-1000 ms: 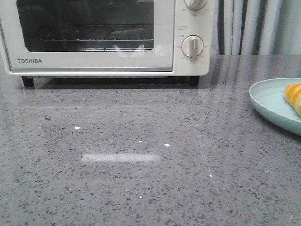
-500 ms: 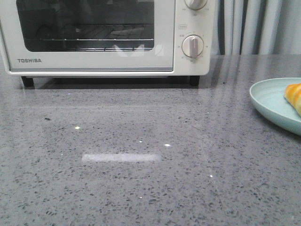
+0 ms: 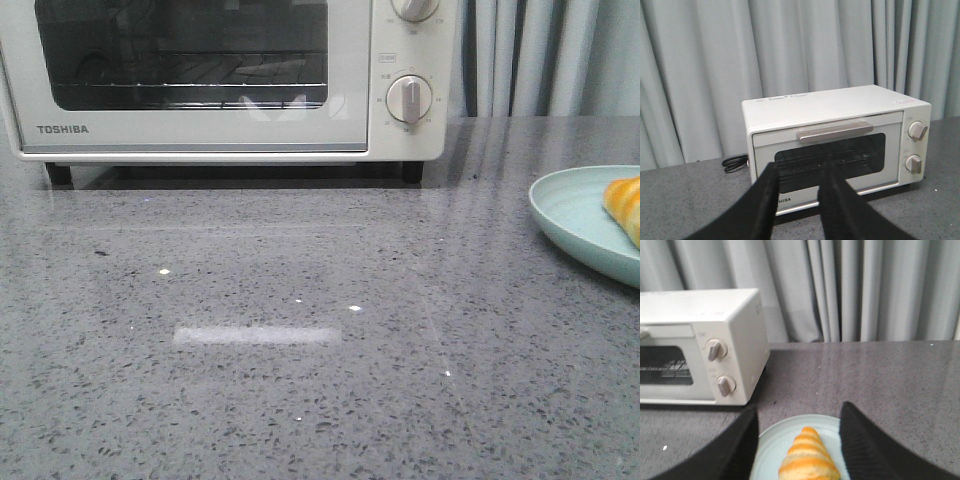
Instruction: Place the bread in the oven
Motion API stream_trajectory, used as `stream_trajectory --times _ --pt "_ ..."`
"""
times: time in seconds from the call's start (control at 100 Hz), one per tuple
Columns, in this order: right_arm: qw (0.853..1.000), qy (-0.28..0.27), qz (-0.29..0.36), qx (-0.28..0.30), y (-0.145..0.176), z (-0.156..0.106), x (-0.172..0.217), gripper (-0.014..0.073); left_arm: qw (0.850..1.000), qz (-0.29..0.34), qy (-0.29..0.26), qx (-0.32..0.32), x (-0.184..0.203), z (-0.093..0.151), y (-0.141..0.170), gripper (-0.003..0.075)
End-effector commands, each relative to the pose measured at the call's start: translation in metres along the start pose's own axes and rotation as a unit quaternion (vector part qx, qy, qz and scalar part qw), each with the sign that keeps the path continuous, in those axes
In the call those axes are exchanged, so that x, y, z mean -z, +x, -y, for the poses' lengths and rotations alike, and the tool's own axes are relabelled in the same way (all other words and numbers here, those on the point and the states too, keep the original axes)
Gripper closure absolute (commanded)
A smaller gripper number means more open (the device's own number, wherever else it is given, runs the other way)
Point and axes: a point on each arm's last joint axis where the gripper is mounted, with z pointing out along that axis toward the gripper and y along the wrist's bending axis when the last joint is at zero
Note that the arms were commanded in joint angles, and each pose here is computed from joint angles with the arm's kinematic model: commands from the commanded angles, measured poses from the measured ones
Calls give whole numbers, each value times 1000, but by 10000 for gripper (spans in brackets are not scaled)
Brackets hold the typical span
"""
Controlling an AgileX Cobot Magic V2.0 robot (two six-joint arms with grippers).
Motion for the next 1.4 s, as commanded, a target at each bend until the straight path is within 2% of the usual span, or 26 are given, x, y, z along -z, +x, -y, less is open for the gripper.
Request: stream_trajectory --times 0.0,0.05,0.22,0.31,0.41,0.57,0.74,0.86,1.08,1.23,1.3,1.39 --pt "1000 -8 17 13 -19 -2 -1 190 1000 15 14 6 -2 1 -18 375" --pt "1000 -14 10 13 -22 -3 0 190 1000 2 27 13 -3 3 -20 347" --pt "997 -57 -47 31 -25 -8 3 190 994 -83 71 30 -12 7 -23 355" --pt "993 -77 -90 28 -26 -11 4 190 990 -100 90 44 -15 10 -31 358" --pt "989 -95 -110 21 -33 -15 5 190 986 -111 109 54 -19 11 -40 402" --pt "985 -114 -127 12 -43 -18 1 190 982 -136 118 55 -30 9 -48 515" --pt "980 -117 -164 8 -44 -17 -15 191 976 -167 122 63 -45 5 -44 549" --pt "980 -113 -163 3 -47 -15 -27 195 976 -172 120 65 -54 3 -44 552" --pt "982 -112 -150 19 -61 -14 -39 342 975 -170 118 79 -66 -1 -44 552" --pt "986 -109 -123 29 -76 -14 -41 361 976 -164 112 90 -79 -5 -45 558" --pt "987 -109 -114 40 -82 -14 -42 361 977 -157 113 89 -86 -7 -46 604" --pt "987 -109 -110 41 -87 -14 -42 361 977 -148 118 95 -99 -10 -46 708"
